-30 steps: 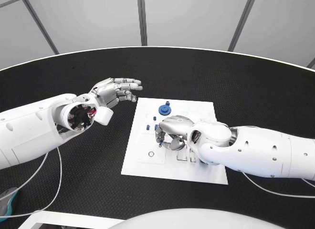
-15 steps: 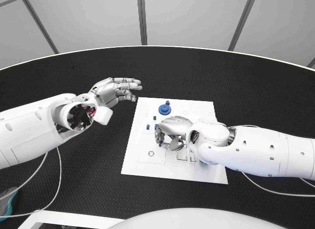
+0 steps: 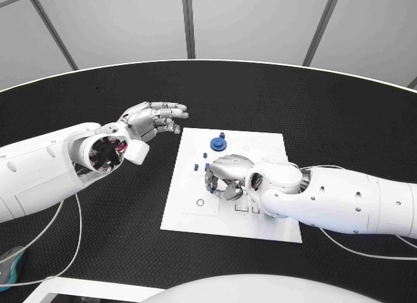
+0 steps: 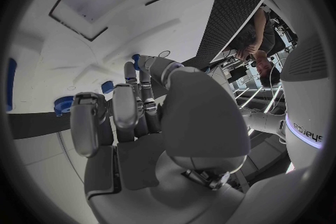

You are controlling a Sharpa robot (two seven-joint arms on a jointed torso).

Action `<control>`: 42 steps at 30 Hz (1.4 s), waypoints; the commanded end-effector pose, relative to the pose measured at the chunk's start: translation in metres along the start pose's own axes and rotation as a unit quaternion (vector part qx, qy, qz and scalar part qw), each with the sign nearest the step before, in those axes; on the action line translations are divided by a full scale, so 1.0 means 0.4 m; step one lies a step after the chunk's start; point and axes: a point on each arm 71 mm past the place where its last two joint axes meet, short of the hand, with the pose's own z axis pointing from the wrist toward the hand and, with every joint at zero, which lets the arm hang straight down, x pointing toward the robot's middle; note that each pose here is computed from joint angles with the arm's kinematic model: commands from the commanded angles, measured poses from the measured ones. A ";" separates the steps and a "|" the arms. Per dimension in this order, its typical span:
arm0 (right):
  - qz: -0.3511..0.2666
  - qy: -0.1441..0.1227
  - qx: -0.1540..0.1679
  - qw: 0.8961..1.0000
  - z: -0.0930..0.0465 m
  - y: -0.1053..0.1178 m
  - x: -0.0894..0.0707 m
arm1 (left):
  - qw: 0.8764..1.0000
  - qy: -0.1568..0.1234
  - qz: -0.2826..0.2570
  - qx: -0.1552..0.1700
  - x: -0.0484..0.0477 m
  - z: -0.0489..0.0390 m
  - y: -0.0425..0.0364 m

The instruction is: Assemble the parts on the task board

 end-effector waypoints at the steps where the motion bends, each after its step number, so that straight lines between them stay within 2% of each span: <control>1: 0.000 0.003 -0.001 1.000 0.002 0.001 0.002 | 1.000 0.000 0.000 0.000 0.000 0.000 0.000; 16: -0.001 0.000 0.003 1.000 0.001 -0.010 0.006 | 1.000 -0.001 0.000 0.000 -0.001 0.000 0.000; 25: 0.001 -0.009 0.007 1.000 -0.016 -0.018 0.002 | 1.000 -0.002 0.000 0.000 -0.004 0.000 0.000; 29: 0.004 -0.016 0.011 1.000 -0.035 -0.024 -0.003 | 1.000 -0.004 0.001 -0.001 -0.007 0.000 0.000; 34: 0.010 -0.037 0.019 0.999 -0.085 -0.035 -0.018 | 1.000 -0.004 0.001 -0.001 -0.010 0.000 0.000; 38: 0.007 -0.055 0.042 0.998 -0.137 -0.063 -0.060 | 1.000 -0.006 0.001 -0.001 -0.014 0.000 0.000; 42: -0.004 -0.066 0.074 0.995 -0.169 -0.105 -0.097 | 1.000 -0.008 0.001 -0.001 -0.017 0.000 0.000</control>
